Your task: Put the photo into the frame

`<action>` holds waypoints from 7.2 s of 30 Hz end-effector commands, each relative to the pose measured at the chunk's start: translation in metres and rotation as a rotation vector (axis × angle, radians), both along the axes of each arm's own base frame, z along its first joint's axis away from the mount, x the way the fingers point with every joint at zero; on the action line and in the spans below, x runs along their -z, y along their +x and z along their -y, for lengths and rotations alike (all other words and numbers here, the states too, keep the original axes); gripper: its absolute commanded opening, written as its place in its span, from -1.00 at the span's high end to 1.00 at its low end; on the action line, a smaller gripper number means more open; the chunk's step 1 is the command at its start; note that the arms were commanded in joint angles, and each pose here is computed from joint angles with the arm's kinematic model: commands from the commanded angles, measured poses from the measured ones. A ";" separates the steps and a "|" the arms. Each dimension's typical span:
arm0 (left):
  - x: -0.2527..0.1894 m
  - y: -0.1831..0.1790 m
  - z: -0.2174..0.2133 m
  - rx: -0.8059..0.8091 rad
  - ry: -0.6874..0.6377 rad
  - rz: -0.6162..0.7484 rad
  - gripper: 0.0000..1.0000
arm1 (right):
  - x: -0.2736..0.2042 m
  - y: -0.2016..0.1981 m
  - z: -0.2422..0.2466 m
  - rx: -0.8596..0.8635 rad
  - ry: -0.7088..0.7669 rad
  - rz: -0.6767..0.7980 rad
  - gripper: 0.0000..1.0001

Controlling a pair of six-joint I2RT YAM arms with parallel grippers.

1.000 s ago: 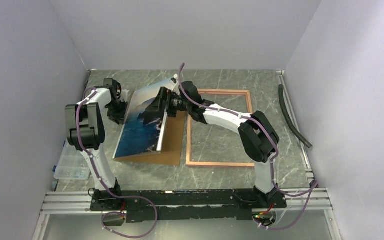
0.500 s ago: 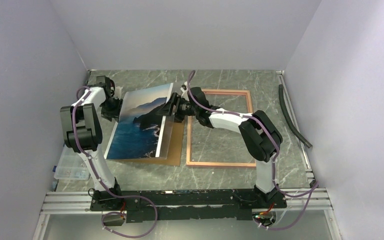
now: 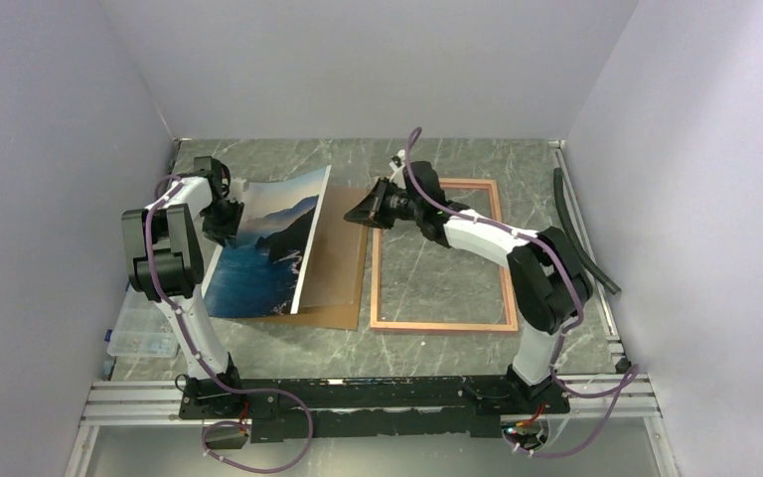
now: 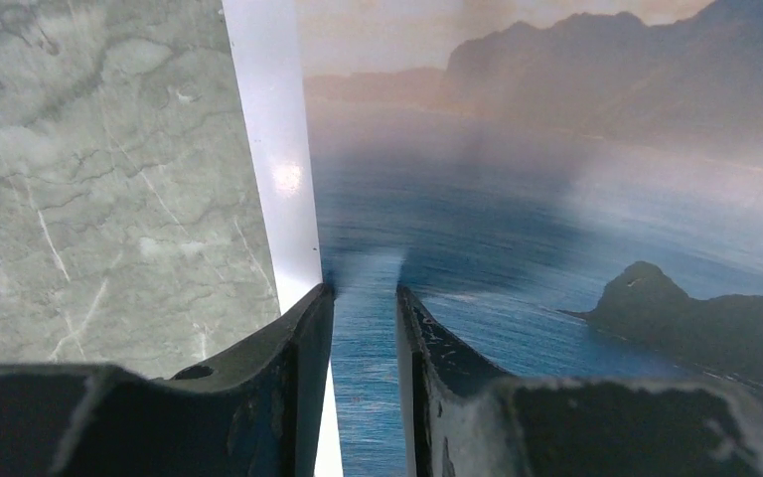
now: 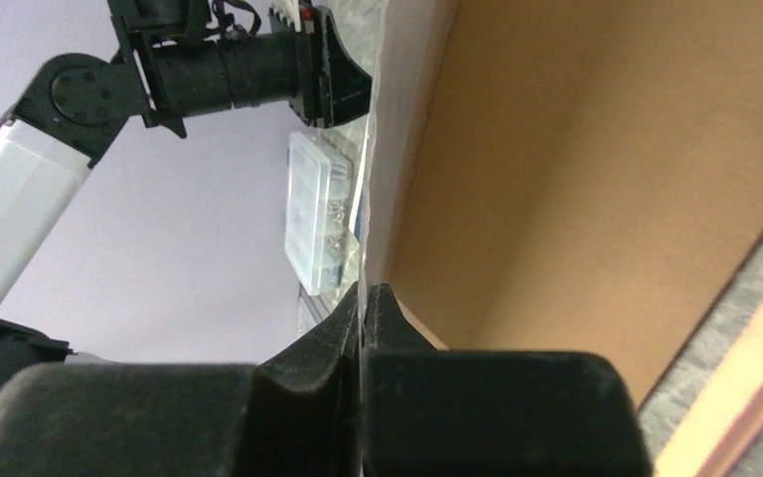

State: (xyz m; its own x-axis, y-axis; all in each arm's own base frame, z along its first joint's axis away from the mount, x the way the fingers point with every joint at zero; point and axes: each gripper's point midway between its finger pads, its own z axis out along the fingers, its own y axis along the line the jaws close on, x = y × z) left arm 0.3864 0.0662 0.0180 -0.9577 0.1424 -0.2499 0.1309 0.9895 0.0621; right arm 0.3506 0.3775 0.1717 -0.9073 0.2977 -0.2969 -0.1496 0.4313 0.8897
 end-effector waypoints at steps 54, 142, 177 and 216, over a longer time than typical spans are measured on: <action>-0.028 -0.003 0.343 0.660 0.056 0.255 -0.30 | -0.176 -0.055 0.318 0.552 -0.459 0.235 1.00; -0.001 -0.038 0.344 0.632 -0.089 0.066 0.34 | -0.124 -0.067 0.298 0.476 -0.381 0.103 1.00; -0.124 0.012 0.218 0.187 -0.357 0.230 -0.78 | -0.079 -0.048 0.209 0.218 -0.145 0.052 1.00; -0.041 -0.013 0.314 0.455 -0.300 0.066 -0.30 | 0.020 -0.014 0.283 0.238 -0.571 -0.039 1.00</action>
